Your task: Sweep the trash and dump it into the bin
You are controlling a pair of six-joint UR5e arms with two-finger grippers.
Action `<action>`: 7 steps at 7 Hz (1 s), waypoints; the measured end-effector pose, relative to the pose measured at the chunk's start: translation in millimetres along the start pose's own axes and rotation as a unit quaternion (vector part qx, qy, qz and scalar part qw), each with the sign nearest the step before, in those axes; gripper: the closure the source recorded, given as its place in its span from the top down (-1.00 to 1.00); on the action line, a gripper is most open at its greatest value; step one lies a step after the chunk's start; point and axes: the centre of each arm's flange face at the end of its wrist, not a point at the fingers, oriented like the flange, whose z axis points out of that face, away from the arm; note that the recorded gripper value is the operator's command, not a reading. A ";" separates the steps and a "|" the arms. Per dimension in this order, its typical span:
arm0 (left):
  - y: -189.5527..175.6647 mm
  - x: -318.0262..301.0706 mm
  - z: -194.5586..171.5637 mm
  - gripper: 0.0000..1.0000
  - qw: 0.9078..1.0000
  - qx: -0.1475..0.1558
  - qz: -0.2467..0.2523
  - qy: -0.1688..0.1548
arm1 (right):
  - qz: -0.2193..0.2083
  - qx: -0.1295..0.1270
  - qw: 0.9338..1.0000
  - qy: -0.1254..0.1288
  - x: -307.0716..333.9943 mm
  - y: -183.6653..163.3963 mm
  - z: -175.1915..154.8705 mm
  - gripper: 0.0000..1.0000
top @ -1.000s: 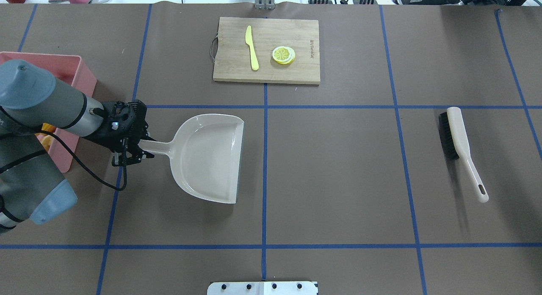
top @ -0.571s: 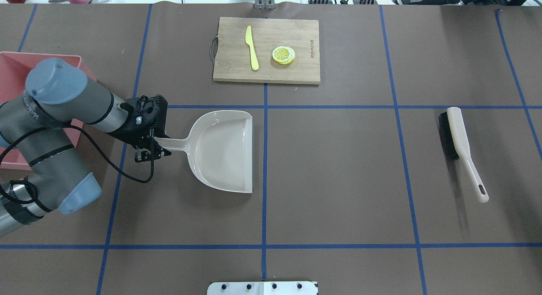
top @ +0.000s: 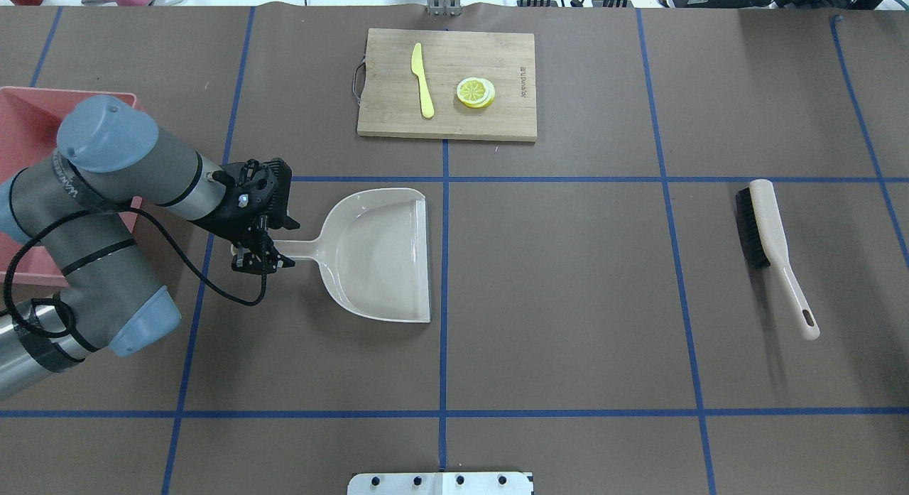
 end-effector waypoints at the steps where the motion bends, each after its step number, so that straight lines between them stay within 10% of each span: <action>1: -1.7 -0.9 -6.7 0.98 1.000 0.005 0.003 -0.004 | 0.000 -0.001 1.000 0.000 1.5 2.4 0.7 1.00; 5: 83.6 -43.3 -93.4 0.98 0.994 -0.025 -0.071 -0.079 | -0.002 0.002 1.000 0.001 2.2 2.9 0.4 1.00; 7: 197.5 -46.0 -159.3 0.98 0.969 -0.080 -0.203 -0.120 | -0.002 0.004 1.000 0.000 0.3 1.6 -1.2 1.00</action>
